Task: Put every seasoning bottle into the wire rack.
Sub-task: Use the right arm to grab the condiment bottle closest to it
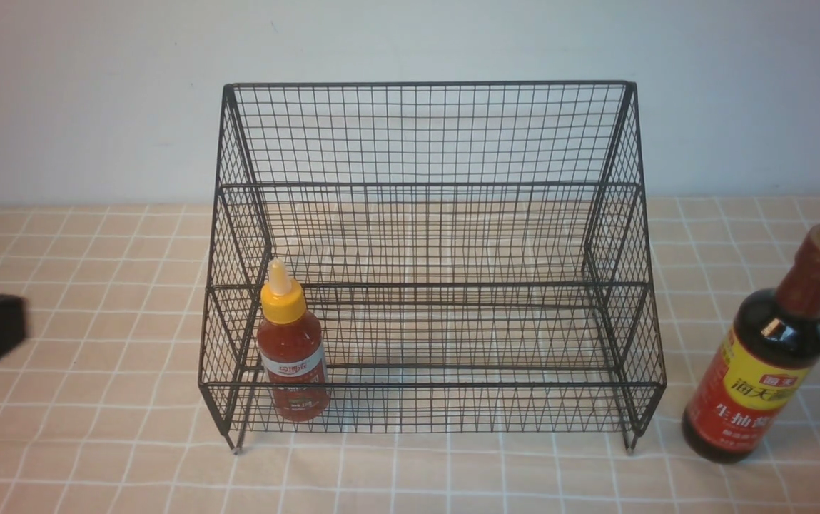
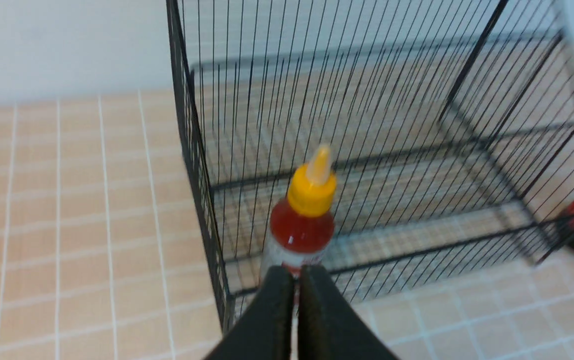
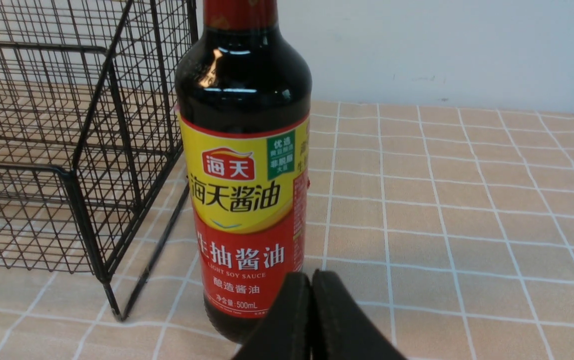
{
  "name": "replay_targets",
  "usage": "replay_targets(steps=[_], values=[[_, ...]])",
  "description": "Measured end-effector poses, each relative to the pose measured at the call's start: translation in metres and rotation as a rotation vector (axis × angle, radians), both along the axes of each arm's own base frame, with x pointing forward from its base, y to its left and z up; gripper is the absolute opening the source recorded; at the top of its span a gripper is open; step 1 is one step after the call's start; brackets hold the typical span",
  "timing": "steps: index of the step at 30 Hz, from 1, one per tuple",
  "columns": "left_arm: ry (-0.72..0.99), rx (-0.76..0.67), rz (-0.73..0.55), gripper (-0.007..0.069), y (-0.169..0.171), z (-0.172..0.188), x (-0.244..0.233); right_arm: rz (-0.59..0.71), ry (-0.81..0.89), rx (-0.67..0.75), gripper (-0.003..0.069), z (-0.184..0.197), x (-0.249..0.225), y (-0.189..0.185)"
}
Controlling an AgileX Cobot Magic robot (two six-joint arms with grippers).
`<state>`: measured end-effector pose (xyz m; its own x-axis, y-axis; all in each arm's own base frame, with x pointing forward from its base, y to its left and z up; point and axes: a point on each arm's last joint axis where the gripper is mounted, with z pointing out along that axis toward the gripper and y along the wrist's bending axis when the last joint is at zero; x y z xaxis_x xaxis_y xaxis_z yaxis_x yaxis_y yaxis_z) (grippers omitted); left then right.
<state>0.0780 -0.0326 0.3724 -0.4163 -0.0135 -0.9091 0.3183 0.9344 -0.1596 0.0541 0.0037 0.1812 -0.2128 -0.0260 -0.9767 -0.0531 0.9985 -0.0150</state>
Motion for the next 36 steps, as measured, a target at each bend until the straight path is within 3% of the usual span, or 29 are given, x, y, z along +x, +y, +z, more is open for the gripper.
replay_targets(steps=[8, 19, 26, 30, 33, 36], values=[[-0.179, -0.086, -0.003, -0.0007, 0.022, 0.011, -0.052, 0.000, 0.000, 0.000, -0.0014, 0.000, 0.000, 0.000], [-0.249, -0.051, 0.010, -0.0007, 0.027, 0.000, -0.060, 0.000, 0.000, 0.000, -0.0014, 0.000, 0.000, 0.000], [-0.286, 0.098, 0.110, -0.0007, 0.024, -0.092, -0.045, 0.000, 0.000, 0.000, -0.0014, 0.000, 0.000, 0.000], [-0.187, 0.152, 0.177, -0.0007, 0.025, -0.161, -0.033, 0.000, 0.000, 0.000, -0.0014, 0.000, 0.000, 0.000], [-0.097, 0.173, 0.192, -0.0007, 0.026, -0.195, -0.029, 0.000, 0.000, 0.000, -0.0014, 0.000, 0.000, 0.000], [-0.104, 0.170, 0.201, -0.0007, 0.026, -0.202, -0.027, 0.000, -0.002, 0.000, -0.0014, 0.000, 0.000, 0.000]])
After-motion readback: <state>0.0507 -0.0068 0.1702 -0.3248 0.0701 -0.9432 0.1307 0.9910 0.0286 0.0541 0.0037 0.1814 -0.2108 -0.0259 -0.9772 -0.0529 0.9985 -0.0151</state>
